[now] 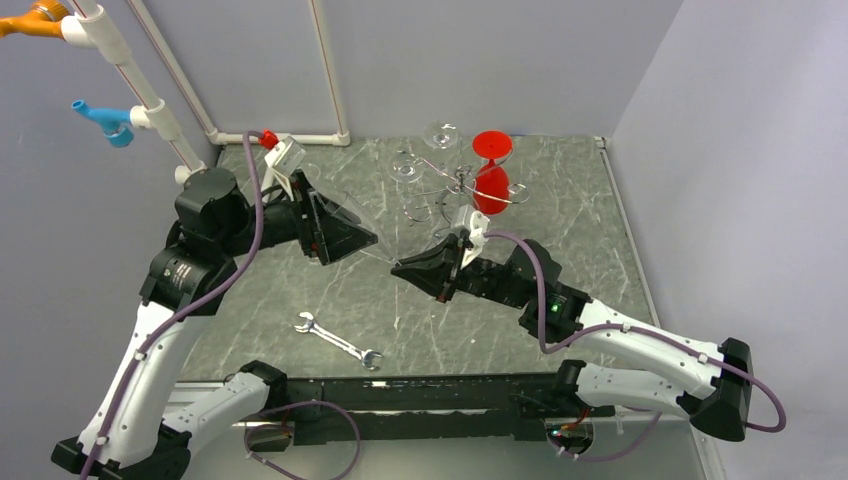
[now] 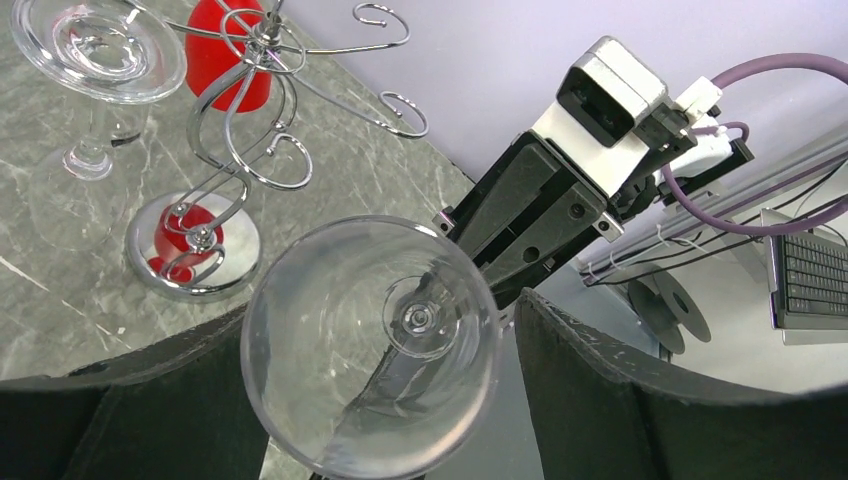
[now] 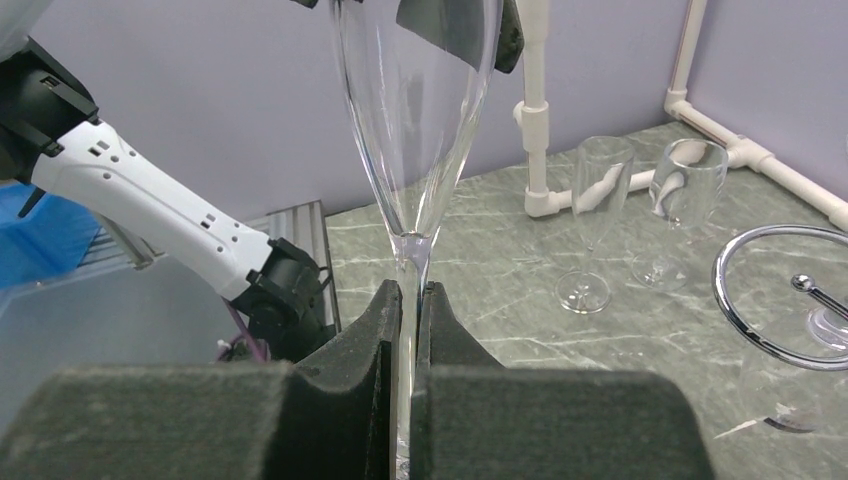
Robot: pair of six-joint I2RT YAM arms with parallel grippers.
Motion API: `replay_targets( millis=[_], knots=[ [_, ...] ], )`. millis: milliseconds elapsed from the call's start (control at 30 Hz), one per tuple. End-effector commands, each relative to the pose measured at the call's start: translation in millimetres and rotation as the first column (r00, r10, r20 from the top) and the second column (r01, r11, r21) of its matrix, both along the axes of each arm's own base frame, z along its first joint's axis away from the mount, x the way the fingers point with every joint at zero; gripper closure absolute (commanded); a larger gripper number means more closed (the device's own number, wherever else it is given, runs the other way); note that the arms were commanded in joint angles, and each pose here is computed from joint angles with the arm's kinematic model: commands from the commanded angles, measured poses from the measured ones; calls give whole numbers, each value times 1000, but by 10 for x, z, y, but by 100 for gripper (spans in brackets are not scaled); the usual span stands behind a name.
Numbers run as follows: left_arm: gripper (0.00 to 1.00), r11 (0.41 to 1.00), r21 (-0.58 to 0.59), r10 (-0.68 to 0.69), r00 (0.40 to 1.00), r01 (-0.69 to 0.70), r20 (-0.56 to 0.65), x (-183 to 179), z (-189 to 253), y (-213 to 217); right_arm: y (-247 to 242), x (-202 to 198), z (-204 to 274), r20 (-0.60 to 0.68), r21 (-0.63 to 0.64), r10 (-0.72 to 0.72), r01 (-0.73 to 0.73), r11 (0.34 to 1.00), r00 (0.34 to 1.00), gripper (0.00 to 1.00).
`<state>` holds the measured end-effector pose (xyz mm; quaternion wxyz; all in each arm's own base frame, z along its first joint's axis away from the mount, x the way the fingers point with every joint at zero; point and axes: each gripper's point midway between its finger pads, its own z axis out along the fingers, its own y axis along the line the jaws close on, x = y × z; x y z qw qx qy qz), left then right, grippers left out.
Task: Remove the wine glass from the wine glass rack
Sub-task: Place the wine glass at the center of the board.
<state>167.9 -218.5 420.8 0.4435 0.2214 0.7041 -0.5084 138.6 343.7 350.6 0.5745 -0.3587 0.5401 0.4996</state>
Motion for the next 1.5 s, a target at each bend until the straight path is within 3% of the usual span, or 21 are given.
replay_targets(
  millis=[0, 667, 967, 1233, 1467],
  knots=[
    [18, 999, -41, -32, 997, 34, 64, -127, 195, 6, -52, -72, 328, 93, 90, 16, -24, 996, 996, 100],
    [24, 989, -50, -137, 990, 138, 16, -282, 189, -56, -71, -85, 269, 166, 87, 14, -29, 996, 986, 100],
    [36, 989, -45, -140, 990, 141, 18, -289, 178, -53, -65, -88, 263, 170, 84, 17, -31, 996, 985, 100],
    [55, 991, -43, -129, 992, 130, 15, -268, 153, -51, -53, -111, 229, 175, 76, 31, -45, 996, 984, 100],
    [90, 993, -59, -101, 994, 104, 38, -246, 177, -35, -68, -63, 228, 171, 83, 3, -17, 996, 985, 100]
  ],
)
